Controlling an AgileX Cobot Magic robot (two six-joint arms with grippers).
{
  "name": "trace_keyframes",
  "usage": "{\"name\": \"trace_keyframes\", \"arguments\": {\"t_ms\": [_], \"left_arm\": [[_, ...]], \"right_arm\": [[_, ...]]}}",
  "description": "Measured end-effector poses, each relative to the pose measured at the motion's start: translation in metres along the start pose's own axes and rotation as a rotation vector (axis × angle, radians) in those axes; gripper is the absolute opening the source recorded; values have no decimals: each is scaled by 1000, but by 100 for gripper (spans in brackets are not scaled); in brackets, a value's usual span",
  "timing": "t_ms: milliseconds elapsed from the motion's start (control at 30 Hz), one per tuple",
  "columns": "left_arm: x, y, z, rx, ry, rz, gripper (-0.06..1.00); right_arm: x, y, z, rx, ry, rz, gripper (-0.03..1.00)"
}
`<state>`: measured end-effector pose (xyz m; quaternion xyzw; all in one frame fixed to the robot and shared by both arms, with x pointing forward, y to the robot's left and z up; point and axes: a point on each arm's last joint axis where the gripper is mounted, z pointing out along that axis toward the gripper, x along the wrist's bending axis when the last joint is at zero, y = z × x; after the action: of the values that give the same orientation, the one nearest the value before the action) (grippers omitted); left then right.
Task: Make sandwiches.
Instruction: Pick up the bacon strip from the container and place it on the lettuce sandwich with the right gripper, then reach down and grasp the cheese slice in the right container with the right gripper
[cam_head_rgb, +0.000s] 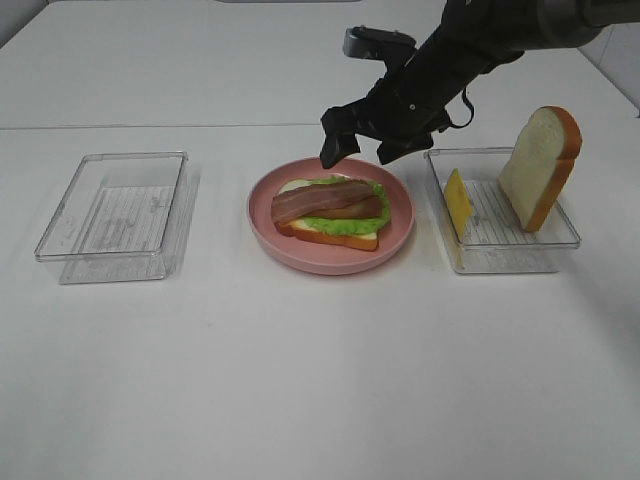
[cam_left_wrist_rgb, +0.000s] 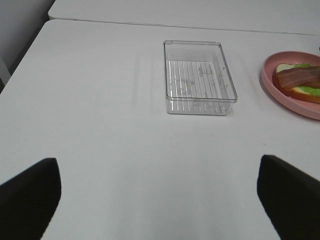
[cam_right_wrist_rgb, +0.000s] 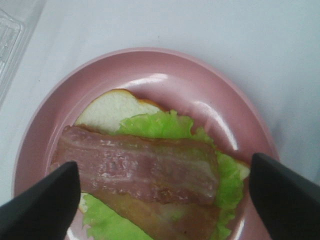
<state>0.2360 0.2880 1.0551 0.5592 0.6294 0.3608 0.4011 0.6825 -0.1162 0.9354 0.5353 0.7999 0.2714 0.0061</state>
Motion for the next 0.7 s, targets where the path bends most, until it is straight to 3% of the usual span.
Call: {"name": "trace_keyframes", "arguments": {"t_ms": [33, 133, 333, 467, 600, 700], "left_arm": [[0, 0, 0, 0, 0, 0, 99], [0, 0, 0, 0, 0, 0, 99], [0, 0, 0, 0, 0, 0, 99], [0, 0, 0, 0, 0, 0, 99], [0, 0, 0, 0, 0, 0, 99], [0, 0, 0, 0, 0, 0, 99]], "right_arm": [[3, 4, -11, -24, -8, -17, 94], [7, 10, -25, -56, -16, -14, 97], [11, 14, -47, -48, -47, 16, 98], [13, 13, -69, 54, -107, 27, 98], [8, 8, -94, 196, -238, 38, 98], [4, 2, -97, 262, -287, 64, 98]]}}
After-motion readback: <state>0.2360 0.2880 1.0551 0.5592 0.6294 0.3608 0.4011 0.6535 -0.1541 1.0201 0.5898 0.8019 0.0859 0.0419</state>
